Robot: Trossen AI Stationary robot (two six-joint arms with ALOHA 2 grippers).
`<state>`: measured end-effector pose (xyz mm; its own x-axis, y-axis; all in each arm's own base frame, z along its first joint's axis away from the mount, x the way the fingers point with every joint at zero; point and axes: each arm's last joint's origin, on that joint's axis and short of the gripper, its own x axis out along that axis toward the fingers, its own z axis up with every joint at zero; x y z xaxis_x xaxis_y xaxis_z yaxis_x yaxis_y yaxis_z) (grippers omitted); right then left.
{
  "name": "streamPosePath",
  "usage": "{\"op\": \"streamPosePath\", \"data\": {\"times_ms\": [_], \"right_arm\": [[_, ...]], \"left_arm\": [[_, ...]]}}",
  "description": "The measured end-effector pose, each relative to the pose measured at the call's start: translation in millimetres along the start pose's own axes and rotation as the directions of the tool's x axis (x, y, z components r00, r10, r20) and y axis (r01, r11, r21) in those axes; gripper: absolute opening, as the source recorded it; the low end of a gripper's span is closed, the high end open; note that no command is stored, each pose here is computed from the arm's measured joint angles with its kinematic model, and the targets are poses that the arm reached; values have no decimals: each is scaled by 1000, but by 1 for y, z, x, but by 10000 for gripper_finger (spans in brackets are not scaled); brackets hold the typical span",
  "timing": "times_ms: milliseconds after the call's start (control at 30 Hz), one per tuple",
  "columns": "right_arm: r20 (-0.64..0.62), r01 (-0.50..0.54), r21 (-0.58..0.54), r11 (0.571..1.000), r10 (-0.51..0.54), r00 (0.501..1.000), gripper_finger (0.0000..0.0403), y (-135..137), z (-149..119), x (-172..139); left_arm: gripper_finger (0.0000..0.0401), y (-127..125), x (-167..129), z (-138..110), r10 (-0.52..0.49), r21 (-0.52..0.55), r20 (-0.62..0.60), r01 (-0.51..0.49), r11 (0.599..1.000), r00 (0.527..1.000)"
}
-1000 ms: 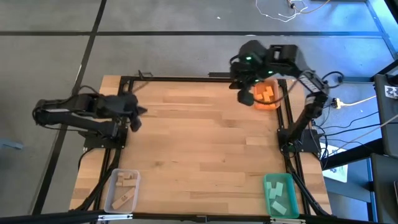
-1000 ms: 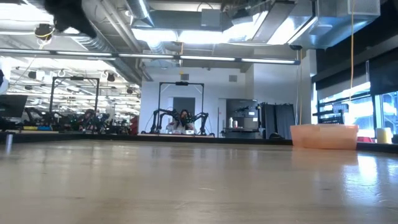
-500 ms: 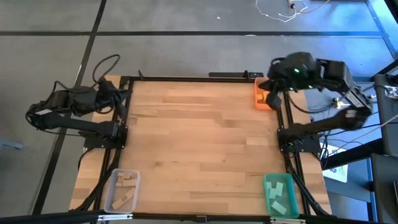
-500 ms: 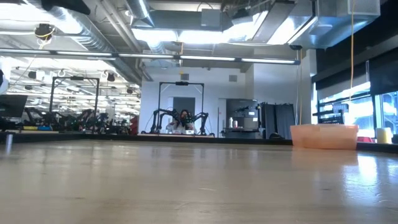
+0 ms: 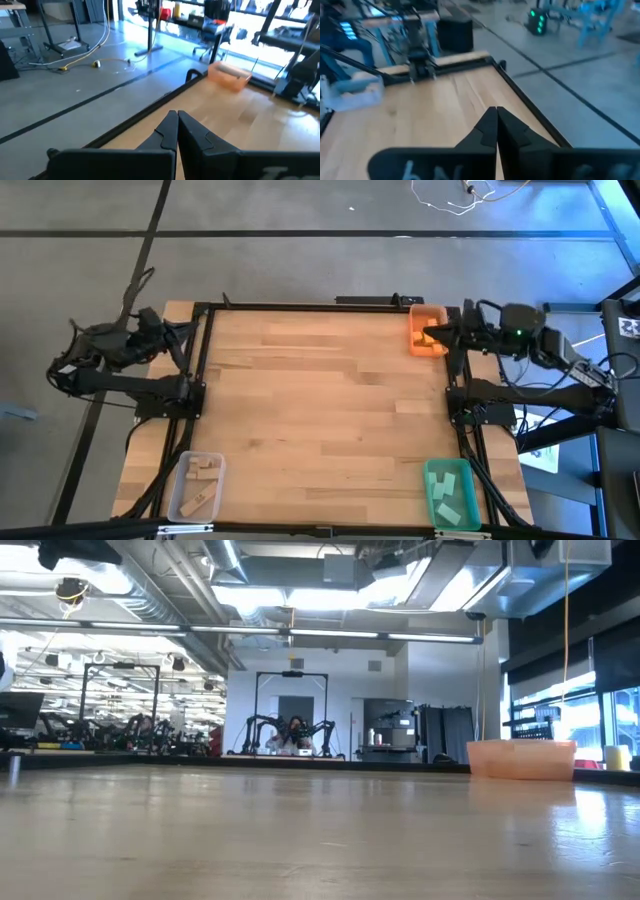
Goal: Sort & place blocks by color
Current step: Return to Home Position
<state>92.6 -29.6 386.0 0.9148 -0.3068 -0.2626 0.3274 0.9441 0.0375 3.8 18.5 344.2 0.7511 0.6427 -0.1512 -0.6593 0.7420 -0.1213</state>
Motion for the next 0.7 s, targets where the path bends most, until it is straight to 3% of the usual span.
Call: {"op": "streamPosePath", "data": {"times_ms": [333,700], "right_arm": [[181,-31,5,1000,29,983,0,-2,-48,-2],[275,-44,32,999,34,961,0,-3,-84,6]], "left_arm": [[0,13,-7,-31,-41,-44,148,48,998,988],[0,2,6,-39,-126,21,173,124,992,977]]}}
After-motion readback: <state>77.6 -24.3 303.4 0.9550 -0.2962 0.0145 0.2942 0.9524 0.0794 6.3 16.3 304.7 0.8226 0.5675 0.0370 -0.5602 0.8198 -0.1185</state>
